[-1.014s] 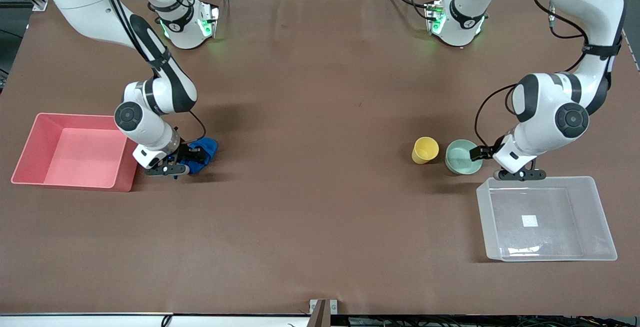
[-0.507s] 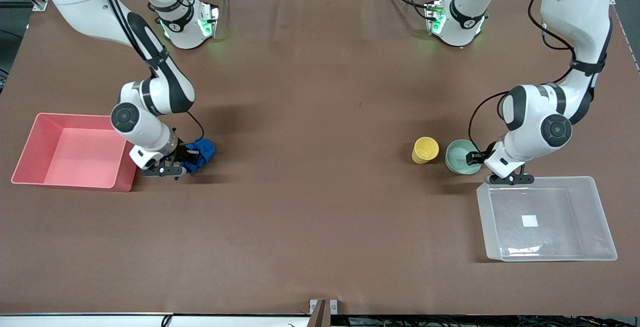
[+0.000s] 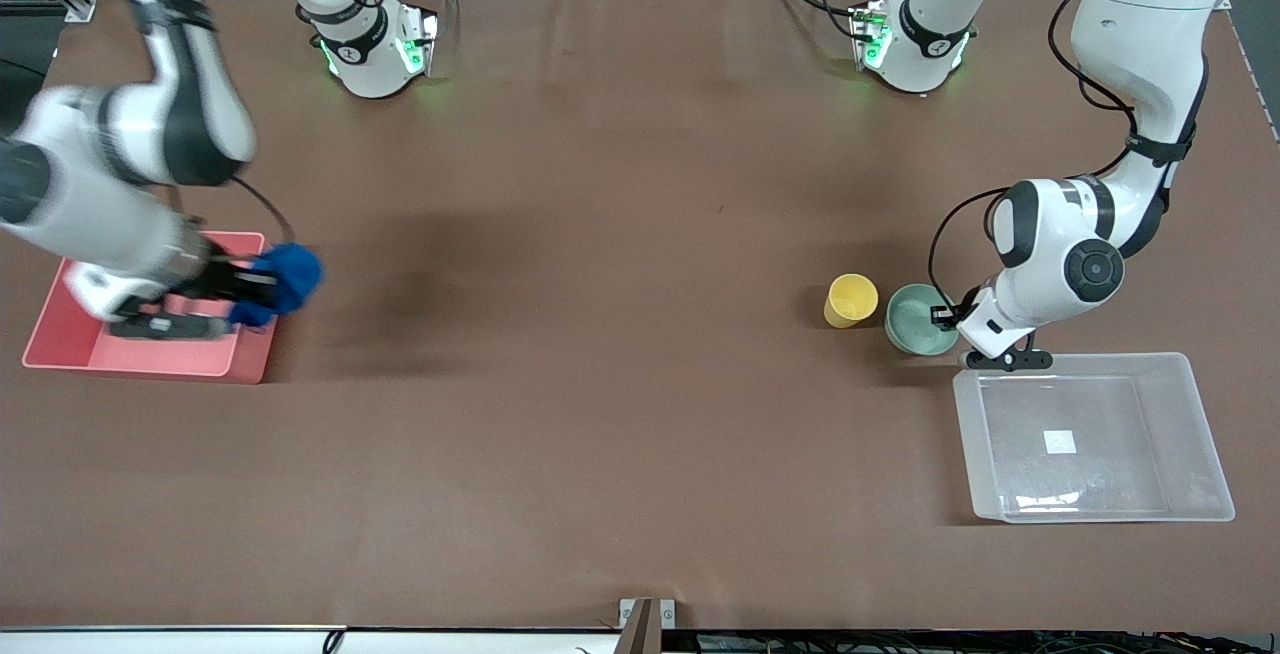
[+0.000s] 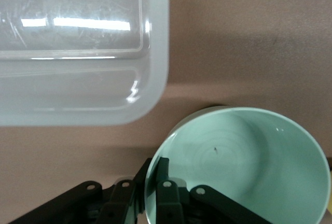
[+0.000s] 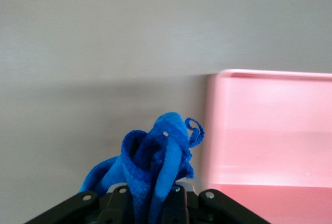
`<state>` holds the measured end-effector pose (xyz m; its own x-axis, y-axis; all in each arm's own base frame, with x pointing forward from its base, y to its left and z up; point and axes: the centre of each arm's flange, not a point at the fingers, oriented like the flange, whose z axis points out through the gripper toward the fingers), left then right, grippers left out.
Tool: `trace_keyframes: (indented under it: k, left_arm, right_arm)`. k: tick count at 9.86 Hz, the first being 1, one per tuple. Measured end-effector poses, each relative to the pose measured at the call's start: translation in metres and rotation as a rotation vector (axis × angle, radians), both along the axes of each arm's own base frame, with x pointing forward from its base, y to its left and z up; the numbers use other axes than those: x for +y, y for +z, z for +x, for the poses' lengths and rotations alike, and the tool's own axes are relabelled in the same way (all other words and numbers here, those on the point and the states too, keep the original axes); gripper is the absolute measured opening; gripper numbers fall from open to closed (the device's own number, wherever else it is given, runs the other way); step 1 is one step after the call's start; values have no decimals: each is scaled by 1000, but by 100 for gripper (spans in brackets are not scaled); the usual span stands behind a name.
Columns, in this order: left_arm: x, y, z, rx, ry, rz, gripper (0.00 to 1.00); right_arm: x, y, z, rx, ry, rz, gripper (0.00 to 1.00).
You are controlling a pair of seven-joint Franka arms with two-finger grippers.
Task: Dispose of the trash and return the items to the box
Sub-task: 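Carry the cloth into the pink bin while the left gripper lifts the bowl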
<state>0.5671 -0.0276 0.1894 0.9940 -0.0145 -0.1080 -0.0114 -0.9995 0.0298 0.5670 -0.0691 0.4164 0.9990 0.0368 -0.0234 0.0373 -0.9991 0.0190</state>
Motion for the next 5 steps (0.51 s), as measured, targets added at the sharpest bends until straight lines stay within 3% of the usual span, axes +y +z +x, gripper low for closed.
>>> trace_keyframes:
  k: [3, 5]
  left_arm:
    - [0, 4, 2, -8, -4, -1, 7]
    - [0, 18, 6, -28, -29, -3, 7]
  right_arm:
    - [-161, -20, -35, -33, 140, -47, 16]
    - [-180, -72, -35, -19, 158, -78, 16]
